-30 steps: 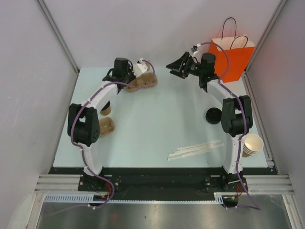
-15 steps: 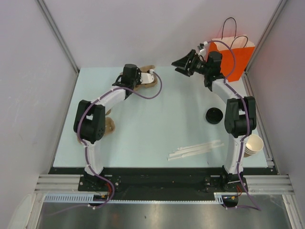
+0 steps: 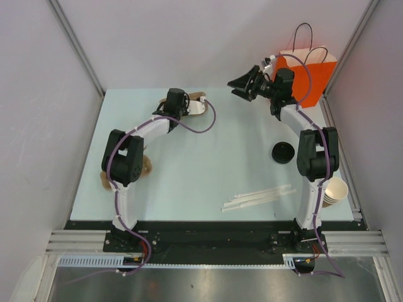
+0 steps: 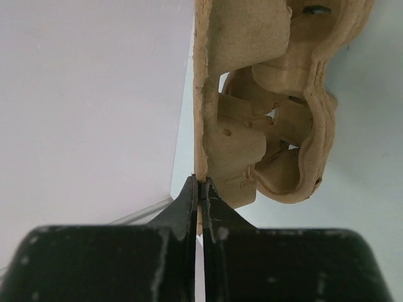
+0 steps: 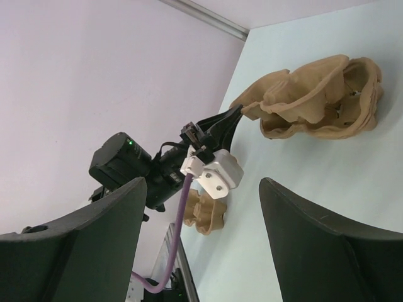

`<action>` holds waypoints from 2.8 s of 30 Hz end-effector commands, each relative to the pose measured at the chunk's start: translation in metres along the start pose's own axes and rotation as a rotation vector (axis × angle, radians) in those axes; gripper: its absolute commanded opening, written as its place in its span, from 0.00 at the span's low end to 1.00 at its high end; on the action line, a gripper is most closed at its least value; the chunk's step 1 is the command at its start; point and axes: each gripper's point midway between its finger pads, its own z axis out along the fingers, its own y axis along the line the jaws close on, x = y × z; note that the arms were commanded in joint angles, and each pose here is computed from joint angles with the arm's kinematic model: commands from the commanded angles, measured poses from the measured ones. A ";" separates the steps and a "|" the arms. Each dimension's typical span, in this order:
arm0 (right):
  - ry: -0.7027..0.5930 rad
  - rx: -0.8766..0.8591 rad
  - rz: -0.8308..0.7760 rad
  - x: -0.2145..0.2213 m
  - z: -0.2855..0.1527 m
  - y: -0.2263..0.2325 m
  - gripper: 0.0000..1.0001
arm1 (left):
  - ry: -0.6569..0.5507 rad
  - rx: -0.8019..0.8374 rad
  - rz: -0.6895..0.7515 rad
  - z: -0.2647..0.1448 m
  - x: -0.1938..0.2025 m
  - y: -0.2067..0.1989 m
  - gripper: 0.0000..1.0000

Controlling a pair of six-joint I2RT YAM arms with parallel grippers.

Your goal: Pack the takeout coffee

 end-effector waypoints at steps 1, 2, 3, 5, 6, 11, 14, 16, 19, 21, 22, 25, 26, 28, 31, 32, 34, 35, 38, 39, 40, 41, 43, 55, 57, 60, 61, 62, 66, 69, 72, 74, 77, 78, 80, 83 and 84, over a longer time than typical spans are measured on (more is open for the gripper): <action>-0.027 -0.070 -0.066 -0.013 -0.008 0.034 0.77 | 0.008 -0.029 0.010 0.002 -0.002 0.004 0.07; -0.027 -0.070 -0.065 -0.013 -0.008 0.034 0.78 | 0.010 -0.028 0.009 0.003 -0.002 0.003 0.16; -0.029 -0.071 -0.064 -0.014 -0.009 0.034 0.78 | 0.010 -0.023 0.008 0.002 -0.002 0.002 0.21; -0.027 -0.073 -0.070 -0.013 -0.008 0.035 0.78 | 0.002 -0.022 -0.004 0.000 -0.003 0.003 0.37; -0.027 -0.075 -0.071 -0.013 -0.009 0.037 0.78 | -0.003 -0.018 -0.009 -0.002 -0.004 0.003 0.41; -0.025 -0.086 -0.086 -0.015 -0.010 0.043 0.78 | -0.042 -0.019 -0.055 -0.024 -0.017 0.019 0.55; -0.019 -0.096 -0.108 -0.018 -0.013 0.051 0.79 | -0.078 -0.012 -0.107 -0.043 -0.027 0.035 0.56; -0.014 -0.101 -0.134 -0.020 -0.015 0.057 0.79 | -0.098 0.016 -0.144 -0.053 -0.031 0.038 0.57; -0.003 -0.080 -0.189 -0.025 -0.022 0.062 0.79 | -0.131 0.039 -0.206 -0.075 -0.037 0.049 0.64; 0.002 -0.047 -0.256 -0.034 -0.031 0.067 0.79 | -0.152 0.068 -0.253 -0.095 -0.039 0.054 0.68; -0.006 -0.029 -0.289 -0.040 -0.036 0.068 0.80 | -0.192 0.083 -0.312 -0.105 -0.046 0.060 0.71; -0.049 0.048 -0.394 -0.068 -0.063 0.073 0.80 | -0.277 0.167 -0.425 -0.141 -0.062 0.063 0.76; -0.056 0.085 -0.398 -0.076 -0.073 0.078 0.80 | -0.289 0.201 -0.450 -0.152 -0.064 0.060 0.77; -0.144 0.183 -0.481 -0.113 -0.106 0.071 0.81 | -0.350 0.225 -0.526 -0.178 -0.074 0.066 0.81; -0.262 0.314 -0.577 -0.160 -0.157 0.073 0.83 | -0.390 0.278 -0.613 -0.204 -0.081 0.065 0.85; -0.280 0.352 -0.586 -0.167 -0.167 0.069 0.83 | -0.408 0.317 -0.629 -0.211 -0.084 0.059 0.86; -0.344 0.439 -0.642 -0.189 -0.195 0.066 0.85 | -0.420 0.342 -0.676 -0.221 -0.087 0.058 0.87; -0.356 0.466 -0.651 -0.194 -0.201 0.063 0.87 | -0.434 0.358 -0.684 -0.225 -0.089 0.057 0.87; -0.402 0.558 -0.688 -0.213 -0.222 0.052 0.91 | -0.432 0.368 -0.704 -0.228 -0.089 0.056 0.88; -0.412 0.587 -0.687 -0.218 -0.226 0.043 0.91 | -0.434 0.369 -0.706 -0.229 -0.090 0.058 0.88; -0.417 0.608 -0.700 -0.221 -0.230 0.037 0.92 | -0.429 0.369 -0.711 -0.228 -0.088 0.058 0.88; -0.427 0.631 -0.704 -0.225 -0.234 0.032 0.93 | -0.433 0.376 -0.718 -0.228 -0.090 0.058 0.88; -0.419 0.648 -0.718 -0.229 -0.233 0.018 0.93 | -0.431 0.376 -0.726 -0.227 -0.089 0.058 0.88; -0.427 0.642 -0.754 -0.244 -0.205 -0.020 0.87 | -0.375 0.410 -0.771 -0.212 -0.081 0.046 0.88; -0.426 0.644 -0.775 -0.246 -0.193 -0.025 0.85 | -0.371 0.417 -0.777 -0.212 -0.081 0.044 0.88; -0.431 0.666 -0.805 -0.250 -0.181 -0.030 0.84 | -0.359 0.423 -0.781 -0.211 -0.079 0.040 0.88; -0.436 0.676 -0.815 -0.251 -0.179 -0.031 0.84 | -0.358 0.417 -0.780 -0.211 -0.078 0.041 0.88; -0.448 0.701 -0.818 -0.254 -0.179 -0.034 0.83 | -0.353 0.421 -0.782 -0.210 -0.077 0.039 0.88; -0.474 0.742 -0.850 -0.262 -0.175 -0.037 0.79 | -0.341 0.420 -0.783 -0.211 -0.074 0.038 0.88; -0.468 0.743 -0.858 -0.261 -0.170 -0.040 0.72 | -0.340 0.419 -0.781 -0.211 -0.073 0.038 0.88; -0.472 0.746 -0.862 -0.263 -0.170 -0.041 0.58 | -0.336 0.417 -0.782 -0.211 -0.072 0.038 0.88; -0.480 0.750 -0.858 -0.265 -0.174 -0.039 0.54 | -0.340 0.418 -0.781 -0.211 -0.073 0.039 0.88; -0.494 0.755 -0.851 -0.269 -0.181 -0.038 0.51 | -0.336 0.415 -0.781 -0.211 -0.072 0.039 0.88; -0.497 0.757 -0.852 -0.270 -0.183 -0.039 0.47 | -0.336 0.415 -0.781 -0.210 -0.072 0.039 0.88; -0.500 0.767 -0.852 -0.272 -0.186 -0.043 0.43 | -0.334 0.415 -0.783 -0.209 -0.072 0.039 0.88; -0.491 0.752 -0.844 -0.270 -0.183 -0.046 0.30 | -0.335 0.416 -0.785 -0.208 -0.072 0.039 0.88; -0.479 0.733 -0.846 -0.267 -0.179 -0.045 0.22 | -0.332 0.415 -0.788 -0.208 -0.072 0.040 0.88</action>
